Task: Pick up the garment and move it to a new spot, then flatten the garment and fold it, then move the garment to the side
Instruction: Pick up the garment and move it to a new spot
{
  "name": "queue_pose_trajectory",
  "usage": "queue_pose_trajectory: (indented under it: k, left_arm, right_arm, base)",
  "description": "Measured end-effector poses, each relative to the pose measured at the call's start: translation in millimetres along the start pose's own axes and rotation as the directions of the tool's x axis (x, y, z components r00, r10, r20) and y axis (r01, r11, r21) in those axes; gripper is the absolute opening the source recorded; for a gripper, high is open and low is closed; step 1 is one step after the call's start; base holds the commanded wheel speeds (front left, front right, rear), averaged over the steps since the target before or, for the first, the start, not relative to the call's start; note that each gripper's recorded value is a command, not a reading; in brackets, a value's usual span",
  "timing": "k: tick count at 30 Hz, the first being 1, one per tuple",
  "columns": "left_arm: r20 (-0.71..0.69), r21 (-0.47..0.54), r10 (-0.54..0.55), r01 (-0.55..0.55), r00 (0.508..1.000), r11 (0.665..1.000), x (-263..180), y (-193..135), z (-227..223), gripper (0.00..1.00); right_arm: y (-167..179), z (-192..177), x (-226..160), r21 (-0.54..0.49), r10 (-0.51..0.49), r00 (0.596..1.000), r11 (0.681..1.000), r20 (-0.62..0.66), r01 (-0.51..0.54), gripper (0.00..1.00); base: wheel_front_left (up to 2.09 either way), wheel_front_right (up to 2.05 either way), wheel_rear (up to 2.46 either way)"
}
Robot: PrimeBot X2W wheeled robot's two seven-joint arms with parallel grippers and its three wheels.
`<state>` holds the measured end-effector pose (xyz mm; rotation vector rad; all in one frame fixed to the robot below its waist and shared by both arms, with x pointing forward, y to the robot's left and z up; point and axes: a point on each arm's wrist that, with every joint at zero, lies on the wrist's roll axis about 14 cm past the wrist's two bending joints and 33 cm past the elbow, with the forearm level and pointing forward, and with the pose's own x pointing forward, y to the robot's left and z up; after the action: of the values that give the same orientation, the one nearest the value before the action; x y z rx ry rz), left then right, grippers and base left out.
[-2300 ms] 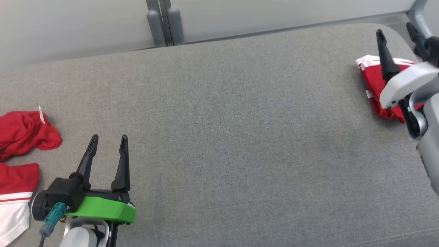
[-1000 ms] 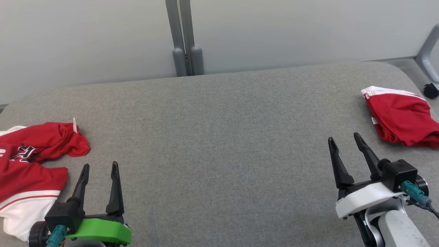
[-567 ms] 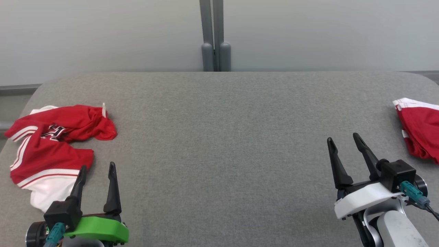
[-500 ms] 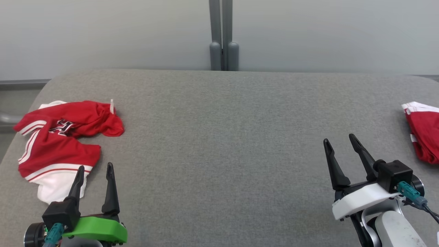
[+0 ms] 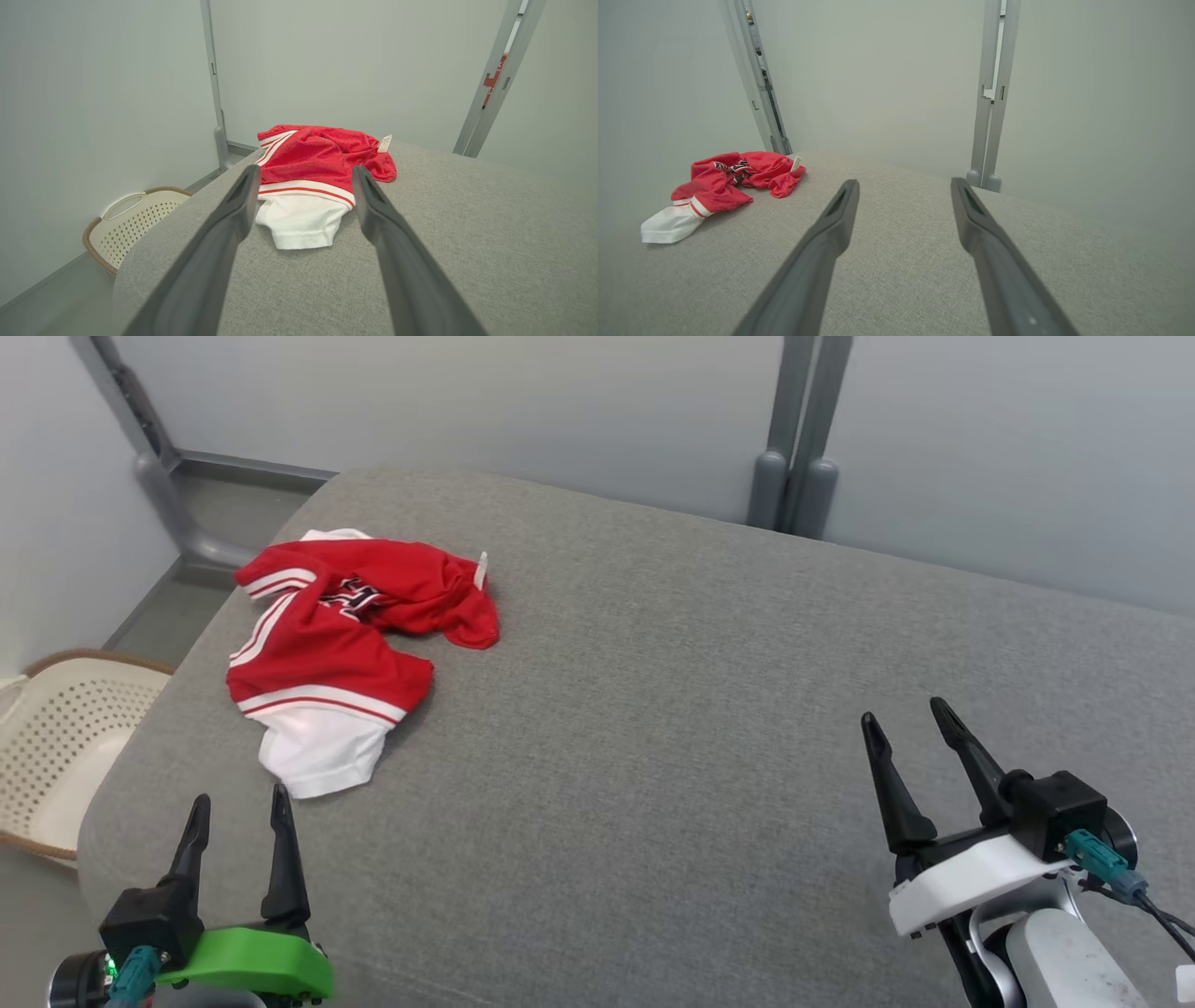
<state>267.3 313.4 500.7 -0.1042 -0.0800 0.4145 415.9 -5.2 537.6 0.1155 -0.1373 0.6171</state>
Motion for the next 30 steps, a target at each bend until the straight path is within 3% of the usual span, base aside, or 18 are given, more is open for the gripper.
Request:
queue_pose_trajectory:
  k: [8, 13, 23, 30]
  left_arm:
    - [0.002, -0.003, 0.099, -0.099, 0.995, 0.995, -20.3, 32.8, 3.7, 1.0]
    - [-0.011, -0.003, 0.092, -0.092, 0.996, 0.996, -15.4, 31.4, 5.2, 1.0]
    - [-0.201, 0.043, -0.021, 0.031, 0.979, 0.999, 74.1, 20.4, 34.1, 1.0]
    - [-0.331, -0.075, -0.033, 0.009, 0.943, 0.997, 143.7, 16.0, 30.0, 1.0]
  right_arm:
    - [31.7, -3.5, 18.0, 0.013, 0.095, 0.995, 0.995, -0.001, -0.095, 1.0]
    - [32.1, -4.3, 18.2, 0.012, 0.101, 0.995, 0.995, -0.001, -0.101, 1.0]
    - [6.6, 5.4, 33.3, -0.036, 0.086, 0.995, 0.996, 0.052, -0.084, 1.0]
    - [-13.3, 7.2, 47.7, -0.052, 0.074, 0.993, 0.996, 0.095, -0.07, 1.0]
  base:
    - [0.0, 0.0, 0.0]
    - [0.0, 0.0, 0.0]
    - [0.0, 0.0, 0.0]
    - [0.0, 0.0, 0.0]
